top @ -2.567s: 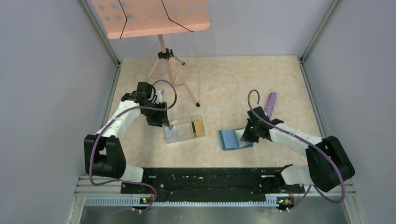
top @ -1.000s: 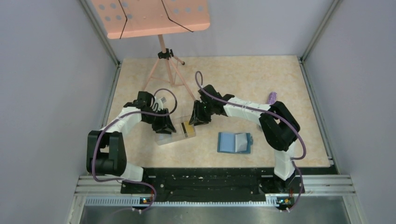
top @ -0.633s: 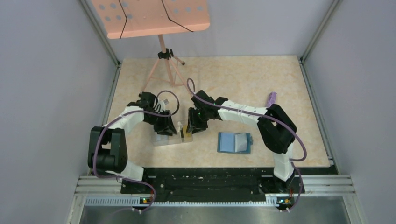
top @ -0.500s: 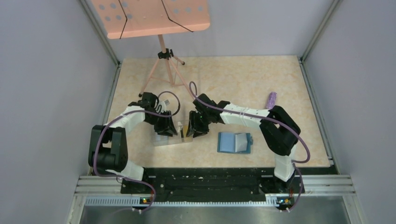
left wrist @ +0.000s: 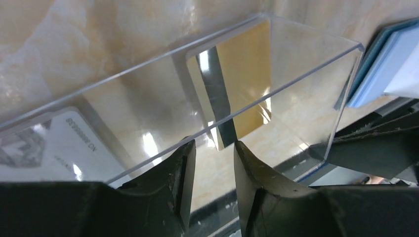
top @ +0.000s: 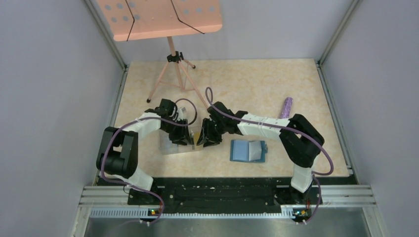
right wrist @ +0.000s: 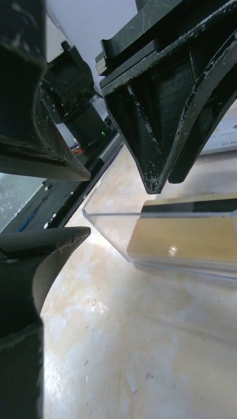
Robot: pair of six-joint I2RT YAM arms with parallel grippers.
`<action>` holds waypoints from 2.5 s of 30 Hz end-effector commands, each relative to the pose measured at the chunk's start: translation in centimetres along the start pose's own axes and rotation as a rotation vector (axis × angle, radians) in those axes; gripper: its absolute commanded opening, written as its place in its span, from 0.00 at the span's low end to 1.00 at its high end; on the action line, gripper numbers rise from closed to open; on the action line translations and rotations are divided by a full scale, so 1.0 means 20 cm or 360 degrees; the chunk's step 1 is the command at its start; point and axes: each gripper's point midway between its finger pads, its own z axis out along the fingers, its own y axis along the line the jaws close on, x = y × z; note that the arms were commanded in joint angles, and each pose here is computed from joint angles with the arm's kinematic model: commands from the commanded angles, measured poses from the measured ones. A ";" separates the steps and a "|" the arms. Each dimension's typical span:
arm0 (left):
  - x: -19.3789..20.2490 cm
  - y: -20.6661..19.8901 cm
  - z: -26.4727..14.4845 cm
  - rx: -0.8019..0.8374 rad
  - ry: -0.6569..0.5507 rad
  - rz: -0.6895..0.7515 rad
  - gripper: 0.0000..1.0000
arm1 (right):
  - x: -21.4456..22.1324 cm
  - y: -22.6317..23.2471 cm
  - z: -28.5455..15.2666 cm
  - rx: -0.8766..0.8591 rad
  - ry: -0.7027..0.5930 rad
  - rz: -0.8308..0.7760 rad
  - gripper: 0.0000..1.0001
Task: Put the credit cards into the card holder
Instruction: Pick up the credit card from the storage box.
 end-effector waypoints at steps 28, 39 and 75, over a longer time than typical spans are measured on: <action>-0.03 -0.04 0.11 -0.0246 -0.0119 0.0175 0.40 | -0.05 0.04 -0.09 0.0017 -0.0131 -0.0157 0.21; -0.11 -0.04 0.13 -0.0272 -0.0193 0.0165 0.34 | -0.08 -0.01 -0.05 0.0078 -0.0150 -0.0178 0.22; -0.14 -0.23 0.01 -0.0140 -0.0235 0.0323 0.05 | -0.05 -0.02 -0.02 0.0072 -0.0100 -0.0178 0.17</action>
